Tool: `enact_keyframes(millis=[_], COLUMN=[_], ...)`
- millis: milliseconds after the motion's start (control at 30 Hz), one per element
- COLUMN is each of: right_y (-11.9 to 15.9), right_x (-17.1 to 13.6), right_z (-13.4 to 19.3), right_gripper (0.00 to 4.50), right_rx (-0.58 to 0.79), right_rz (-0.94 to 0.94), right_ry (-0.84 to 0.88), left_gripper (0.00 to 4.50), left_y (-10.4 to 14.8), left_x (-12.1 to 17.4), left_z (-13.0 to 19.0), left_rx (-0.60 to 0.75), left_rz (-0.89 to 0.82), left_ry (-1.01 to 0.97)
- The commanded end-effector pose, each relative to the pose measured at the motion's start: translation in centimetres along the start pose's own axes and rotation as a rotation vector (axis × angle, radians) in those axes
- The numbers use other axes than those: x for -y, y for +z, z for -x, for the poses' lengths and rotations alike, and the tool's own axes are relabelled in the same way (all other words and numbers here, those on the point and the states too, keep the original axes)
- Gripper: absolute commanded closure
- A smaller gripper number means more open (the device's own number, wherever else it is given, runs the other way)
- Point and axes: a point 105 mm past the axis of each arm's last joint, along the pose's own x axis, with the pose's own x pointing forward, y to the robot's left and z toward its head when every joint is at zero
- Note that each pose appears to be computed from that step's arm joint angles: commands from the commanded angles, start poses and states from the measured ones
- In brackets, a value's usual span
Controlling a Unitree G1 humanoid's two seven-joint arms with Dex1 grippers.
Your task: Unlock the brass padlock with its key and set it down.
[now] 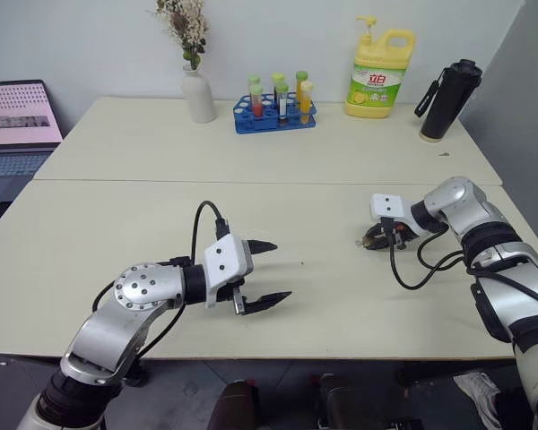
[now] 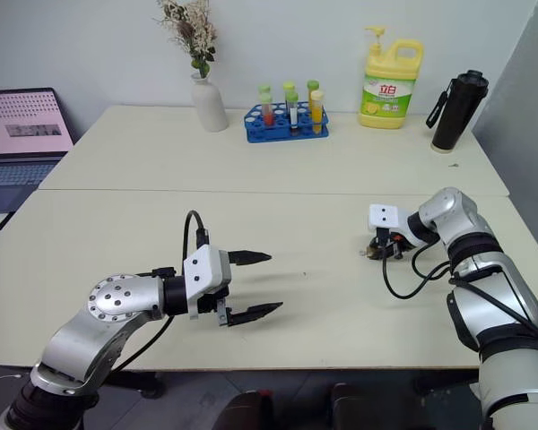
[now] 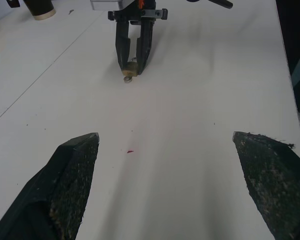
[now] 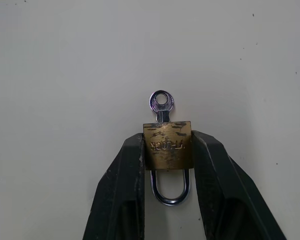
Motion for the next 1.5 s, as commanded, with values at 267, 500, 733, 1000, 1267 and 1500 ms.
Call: enact_keyframes(millis=[267,500,733,1000,1267,1500], right_y=[7.9,8.3,7.7,8.2,6.9,6.0], right_x=[-6.7,-8.9,-8.2,-8.7,-8.3,-8.5], right_z=[1.1,-1.9,-2.5,-0.9,-1.0,-3.0], right_gripper=[3.57,3.57,3.22,0.45,0.02,0.02], right_rx=[0.358,0.302,0.279,0.354,0.441,0.485], right_rz=[0.034,0.001,-0.016,-0.07,-0.199,-0.313], right_ry=[-0.026,-0.104,-0.151,-0.147,-0.208,-0.278], left_gripper=[0.0,0.0,0.0,0.0,0.0,0.0], left_y=[-1.3,-2.3,-2.3,-1.4,-1.0,-1.2], left_x=[0.2,0.3,0.6,0.8,0.5,0.6], left_z=[2.2,2.7,2.3,2.1,1.8,1.8], left_rx=[-0.068,-0.111,-0.105,-0.061,-0.04,-0.052], left_rz=[0.003,-0.033,-0.039,-0.016,-0.027,-0.038], left_ry=[0.046,0.018,0.011,-0.005,-0.019,-0.034])
